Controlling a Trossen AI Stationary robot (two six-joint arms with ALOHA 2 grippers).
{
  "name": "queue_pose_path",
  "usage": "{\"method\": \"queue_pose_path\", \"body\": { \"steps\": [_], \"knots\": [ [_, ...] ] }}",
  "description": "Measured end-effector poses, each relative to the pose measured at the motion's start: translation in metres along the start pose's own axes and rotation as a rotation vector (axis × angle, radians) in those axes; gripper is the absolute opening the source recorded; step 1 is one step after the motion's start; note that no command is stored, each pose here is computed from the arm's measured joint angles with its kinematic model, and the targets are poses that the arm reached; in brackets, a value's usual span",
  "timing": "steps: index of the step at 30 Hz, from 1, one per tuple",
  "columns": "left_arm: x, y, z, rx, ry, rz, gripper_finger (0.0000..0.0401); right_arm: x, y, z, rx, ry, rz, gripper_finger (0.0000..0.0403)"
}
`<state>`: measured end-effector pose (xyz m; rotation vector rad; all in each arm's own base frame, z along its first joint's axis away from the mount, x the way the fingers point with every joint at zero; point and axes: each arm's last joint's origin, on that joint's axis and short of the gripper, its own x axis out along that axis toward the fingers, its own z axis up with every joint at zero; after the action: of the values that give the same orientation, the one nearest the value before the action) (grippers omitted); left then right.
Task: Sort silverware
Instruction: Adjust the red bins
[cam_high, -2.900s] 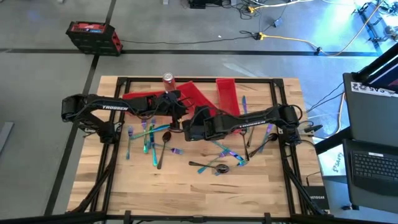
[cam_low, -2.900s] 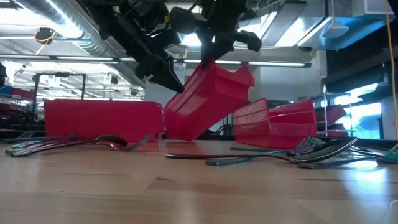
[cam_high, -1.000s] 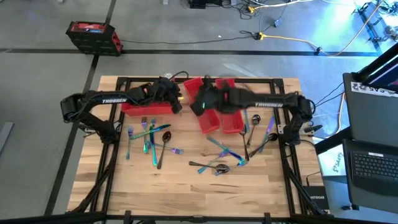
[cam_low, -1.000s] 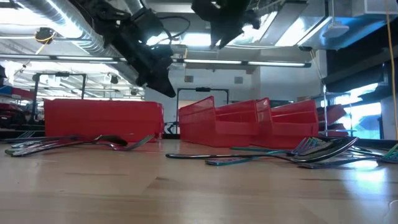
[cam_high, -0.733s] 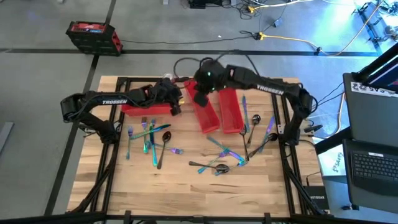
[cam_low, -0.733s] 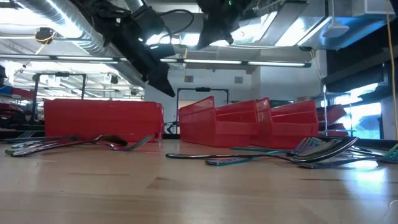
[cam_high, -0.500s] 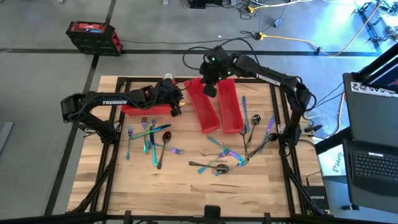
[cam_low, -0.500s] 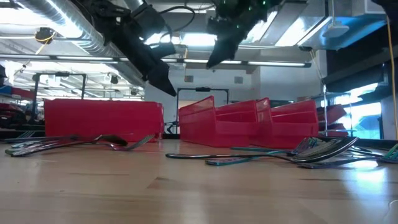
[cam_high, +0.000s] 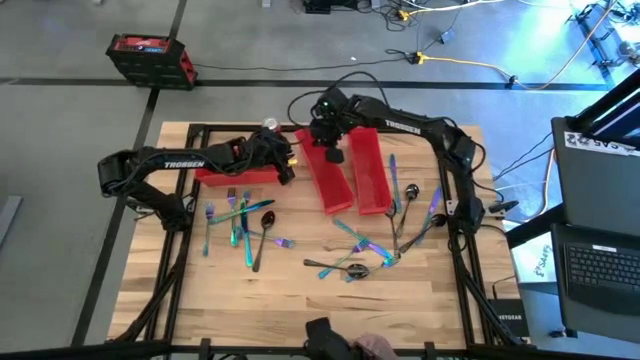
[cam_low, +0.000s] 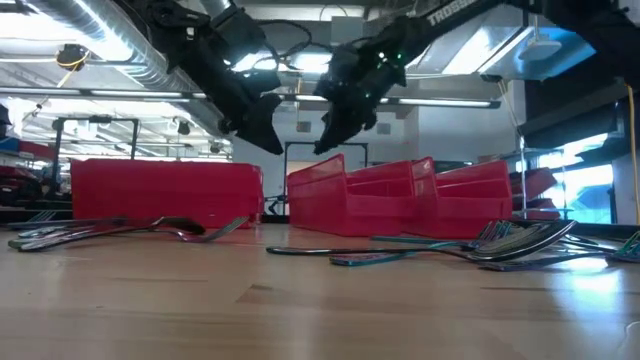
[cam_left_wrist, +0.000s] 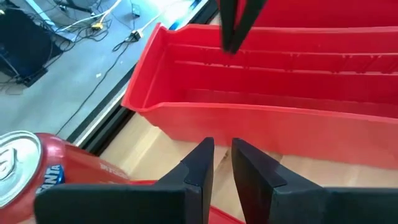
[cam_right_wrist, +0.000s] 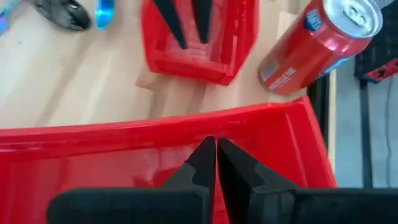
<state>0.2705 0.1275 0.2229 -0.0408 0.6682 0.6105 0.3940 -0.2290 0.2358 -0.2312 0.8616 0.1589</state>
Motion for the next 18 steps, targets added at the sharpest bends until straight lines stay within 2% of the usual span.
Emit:
{"method": "queue_pose_path", "body": {
  "steps": [3,9,18],
  "knots": [
    [0.0,0.0,0.0,0.003,-0.001,-0.001,0.0044,0.01,-0.002,-0.007,0.008,0.068,-0.043,0.0],
    [0.0,0.0,0.0,-0.004,-0.001,-0.001,0.0044,0.008,-0.005,-0.01,0.038,0.178,-0.16,0.0],
    [0.0,0.0,0.0,-0.008,-0.001,-0.002,0.0044,0.008,-0.003,-0.014,0.083,0.247,-0.19,0.0]
  ]
}}
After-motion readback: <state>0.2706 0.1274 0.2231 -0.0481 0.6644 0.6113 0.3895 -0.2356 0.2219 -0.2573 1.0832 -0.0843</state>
